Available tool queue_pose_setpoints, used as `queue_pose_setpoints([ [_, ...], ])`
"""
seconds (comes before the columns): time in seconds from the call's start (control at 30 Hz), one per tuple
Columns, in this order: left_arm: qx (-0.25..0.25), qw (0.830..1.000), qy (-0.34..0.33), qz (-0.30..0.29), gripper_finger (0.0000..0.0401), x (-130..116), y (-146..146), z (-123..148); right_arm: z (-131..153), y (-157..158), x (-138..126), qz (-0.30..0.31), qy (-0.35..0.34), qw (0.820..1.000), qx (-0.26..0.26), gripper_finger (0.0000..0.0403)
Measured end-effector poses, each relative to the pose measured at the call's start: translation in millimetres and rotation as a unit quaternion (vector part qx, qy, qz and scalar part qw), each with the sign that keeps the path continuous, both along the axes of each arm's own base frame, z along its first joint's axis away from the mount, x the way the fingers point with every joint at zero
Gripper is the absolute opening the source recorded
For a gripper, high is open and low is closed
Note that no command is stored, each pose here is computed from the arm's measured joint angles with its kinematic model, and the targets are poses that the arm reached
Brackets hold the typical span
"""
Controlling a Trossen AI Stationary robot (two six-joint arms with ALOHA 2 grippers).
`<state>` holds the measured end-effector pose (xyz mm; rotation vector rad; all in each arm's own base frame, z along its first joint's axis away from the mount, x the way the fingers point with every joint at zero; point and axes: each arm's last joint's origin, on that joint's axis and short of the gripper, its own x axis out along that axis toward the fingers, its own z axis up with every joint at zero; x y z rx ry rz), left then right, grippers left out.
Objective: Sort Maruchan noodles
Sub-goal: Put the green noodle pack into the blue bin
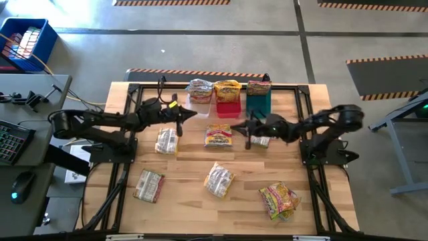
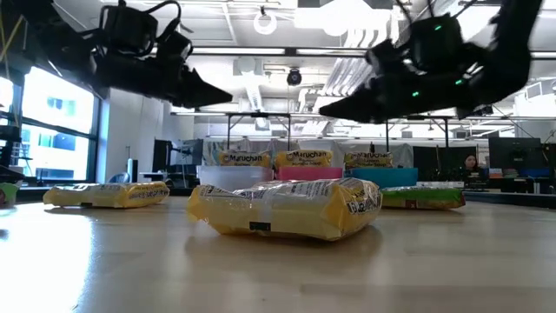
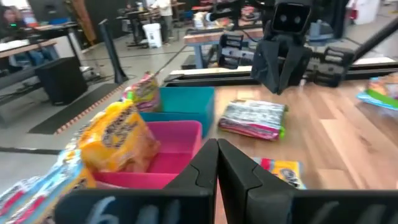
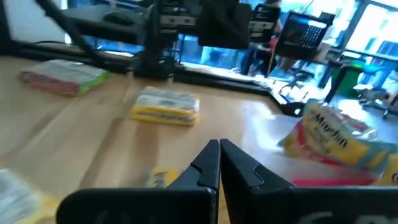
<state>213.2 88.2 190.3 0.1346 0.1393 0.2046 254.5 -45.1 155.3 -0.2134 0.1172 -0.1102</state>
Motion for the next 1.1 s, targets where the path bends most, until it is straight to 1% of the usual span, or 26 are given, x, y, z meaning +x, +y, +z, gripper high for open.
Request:
queue_pose_setpoints([
  [0.1, -0.004, 1.0, 0.001, -0.02, 0.0001, 3, -9, 0, 1, 18, -11, -0.006, 0.036, 0.999, -0.001, 0.0],
  [0.23, -0.004, 0.999, 0.003, -0.048, 0.0001, 8, -21, -1, 3, 37, -23, -0.066, 0.1, 0.993, -0.014, 0.0],
  [0.3, -0.004, 0.998, 0.003, -0.062, 0.0001, 9, -27, -1, 5, 46, -27, -0.082, 0.136, 0.987, -0.016, 0.0],
  [0.43, -0.001, 0.996, 0.004, -0.084, 0.0001, 12, -37, -1, 14, 60, -34, -0.093, 0.189, 0.977, 0.021, 0.0],
  [0.53, 0.012, 0.995, 0.005, -0.095, 0.0003, 13, -42, -1, 23, 70, -38, -0.096, 0.243, 0.963, 0.06, 0.0001],
  [0.63, 0.017, 0.995, 0.006, -0.103, 0.0003, 13, -45, -1, 35, 84, -43, -0.082, 0.324, 0.937, 0.102, 0.001],
  [0.73, 0.018, 0.994, 0.006, -0.105, 0.0003, 14, -46, -1, 50, 100, -47, -0.058, 0.385, 0.909, 0.149, 0.004],
  [0.83, 0.018, 0.994, 0.006, -0.106, 0.0003, 14, -46, -1, 58, 115, -49, -0.028, 0.425, 0.884, 0.192, 0.0089],
  [0.9, 0.017, 0.994, 0.007, -0.106, 0.0003, 14, -46, -1, 59, 124, -49, 0.004, 0.442, 0.87, 0.22, 0.0127],
  [0.97, 0.015, 0.994, 0.013, -0.106, 0.0003, 14, -46, -2, 56, 130, -48, 0.035, 0.464, 0.848, 0.252, 0.0165],
  [1.0, 0.014, 0.994, 0.016, -0.106, 0.0003, 14, -46, -3, 54, 132, -47, 0.045, 0.478, 0.835, 0.269, 0.0183],
  [1.1, 0.012, 0.994, 0.02, -0.106, 0.0003, 13, -46, -4, 44, 137, -44, 0.045, 0.512, 0.803, 0.301, 0.023],
])
